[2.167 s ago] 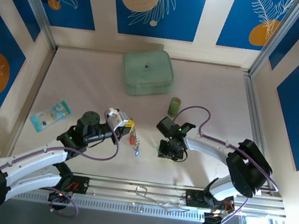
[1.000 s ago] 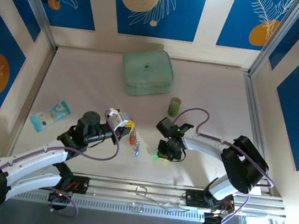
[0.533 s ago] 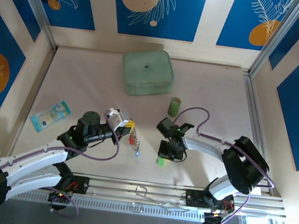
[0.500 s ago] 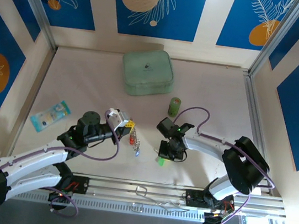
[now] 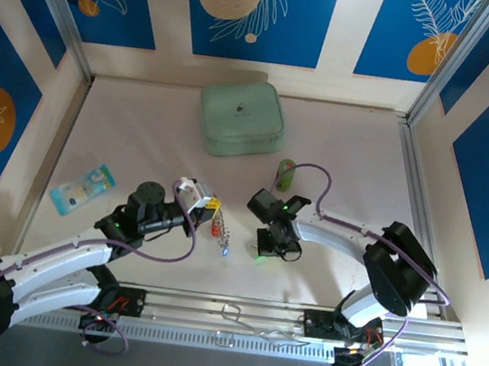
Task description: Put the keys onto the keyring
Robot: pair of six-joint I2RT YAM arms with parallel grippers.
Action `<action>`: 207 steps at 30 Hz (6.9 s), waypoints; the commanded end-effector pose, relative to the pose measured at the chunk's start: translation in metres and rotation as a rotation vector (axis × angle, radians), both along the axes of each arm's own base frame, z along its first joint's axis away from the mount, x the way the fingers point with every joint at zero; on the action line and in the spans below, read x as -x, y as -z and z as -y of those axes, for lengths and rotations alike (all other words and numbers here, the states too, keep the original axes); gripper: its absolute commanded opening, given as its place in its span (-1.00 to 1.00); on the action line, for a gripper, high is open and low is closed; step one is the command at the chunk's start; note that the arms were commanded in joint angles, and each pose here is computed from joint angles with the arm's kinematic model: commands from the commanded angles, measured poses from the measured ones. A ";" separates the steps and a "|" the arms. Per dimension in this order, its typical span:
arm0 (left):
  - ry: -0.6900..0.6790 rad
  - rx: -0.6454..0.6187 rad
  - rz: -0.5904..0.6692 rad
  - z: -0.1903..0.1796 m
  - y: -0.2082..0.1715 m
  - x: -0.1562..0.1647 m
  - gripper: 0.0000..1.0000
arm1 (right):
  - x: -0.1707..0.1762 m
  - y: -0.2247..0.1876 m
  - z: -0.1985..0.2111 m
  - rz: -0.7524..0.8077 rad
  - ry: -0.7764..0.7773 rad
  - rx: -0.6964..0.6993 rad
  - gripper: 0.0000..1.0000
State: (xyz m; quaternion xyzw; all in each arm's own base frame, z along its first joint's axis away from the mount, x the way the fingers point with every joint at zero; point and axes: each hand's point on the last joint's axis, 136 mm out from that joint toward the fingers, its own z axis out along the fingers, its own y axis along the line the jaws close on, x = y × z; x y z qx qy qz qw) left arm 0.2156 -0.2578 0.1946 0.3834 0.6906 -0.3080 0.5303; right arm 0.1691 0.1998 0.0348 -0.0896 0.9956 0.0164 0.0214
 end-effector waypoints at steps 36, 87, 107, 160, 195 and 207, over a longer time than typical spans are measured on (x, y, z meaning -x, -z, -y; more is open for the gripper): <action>0.039 0.026 0.064 0.007 -0.023 0.000 -1.00 | -0.002 0.003 -0.021 -0.103 -0.150 -0.378 -0.08; 0.040 0.021 0.067 0.007 -0.021 0.000 -1.00 | -0.003 0.011 -0.023 -0.065 -0.259 -0.144 -0.75; 0.043 0.022 0.067 0.007 -0.022 0.001 -1.00 | -0.006 0.009 -0.019 -0.052 -0.251 -0.119 -0.74; 0.091 0.093 -0.029 0.012 -0.034 0.014 -1.00 | -0.005 -0.153 -0.071 0.597 -0.789 -0.651 -1.00; 0.220 0.104 0.005 0.023 -0.031 0.033 -1.00 | -0.010 -0.194 -0.111 0.849 -1.062 -0.808 -1.00; 0.237 0.103 0.008 0.024 -0.031 0.035 -1.00 | -0.015 -0.196 -0.116 0.874 -1.045 -0.800 -1.00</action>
